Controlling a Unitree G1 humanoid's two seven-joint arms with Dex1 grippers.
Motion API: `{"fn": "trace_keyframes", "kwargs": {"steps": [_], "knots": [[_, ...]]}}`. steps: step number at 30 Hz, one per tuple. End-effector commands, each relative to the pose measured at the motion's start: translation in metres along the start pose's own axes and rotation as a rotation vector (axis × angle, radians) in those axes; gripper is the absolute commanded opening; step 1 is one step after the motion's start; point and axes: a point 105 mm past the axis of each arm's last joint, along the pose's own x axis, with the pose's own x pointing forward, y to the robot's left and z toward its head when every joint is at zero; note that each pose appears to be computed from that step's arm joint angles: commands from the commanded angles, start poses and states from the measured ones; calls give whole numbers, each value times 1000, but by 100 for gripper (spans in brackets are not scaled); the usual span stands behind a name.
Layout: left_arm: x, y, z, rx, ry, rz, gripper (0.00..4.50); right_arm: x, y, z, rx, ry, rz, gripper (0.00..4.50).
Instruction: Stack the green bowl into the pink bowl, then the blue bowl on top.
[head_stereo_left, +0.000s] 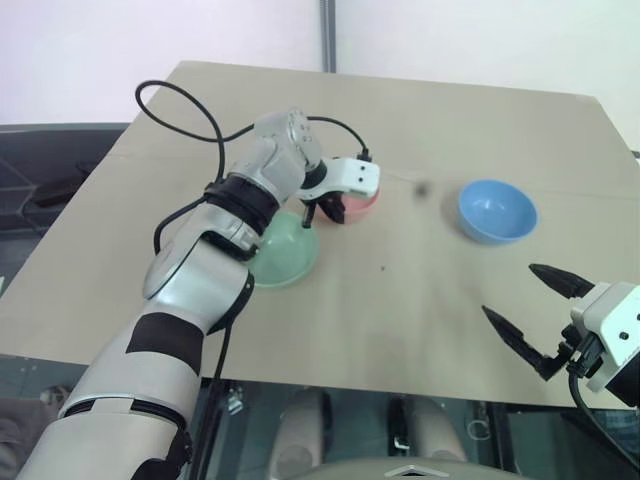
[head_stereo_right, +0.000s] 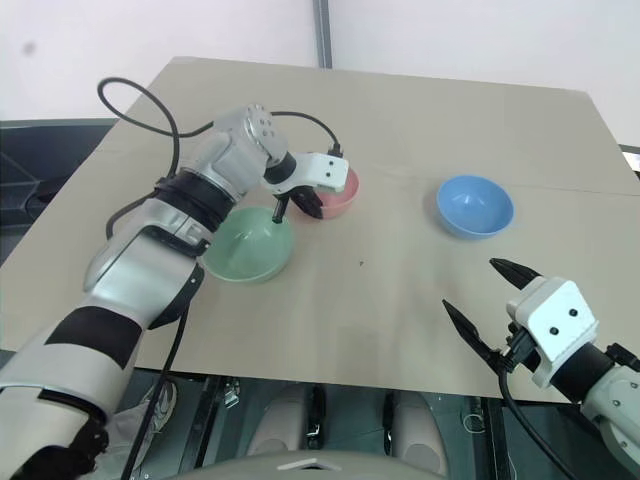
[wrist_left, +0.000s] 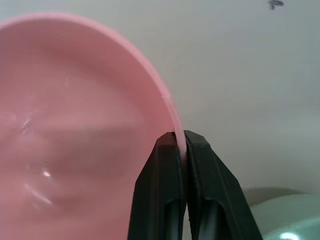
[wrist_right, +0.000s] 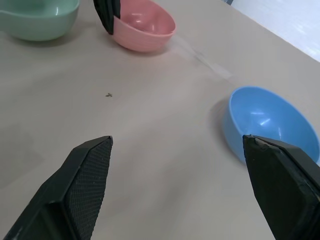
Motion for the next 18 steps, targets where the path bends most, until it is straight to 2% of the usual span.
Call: {"fn": "trace_keyframes", "kwargs": {"steps": [1, 5, 10, 14, 18], "knots": [[-7, -13, 33, 144, -159, -78, 1, -3, -1, 14, -41, -53, -23, 450], [-18, -29, 48, 377, -262, -99, 1, -4, -6, 14, -46, -47, -44, 450], [-26, -55, 42, 627, -284, -138, 1, -5, -9, 13, -50, -36, -56, 450], [-25, -59, 31, 707, -234, -145, 1, -4, -9, 13, -48, -35, -56, 450], [-21, -68, 28, 741, -244, -178, 1, -3, -9, 13, -46, -35, -55, 450]]}}
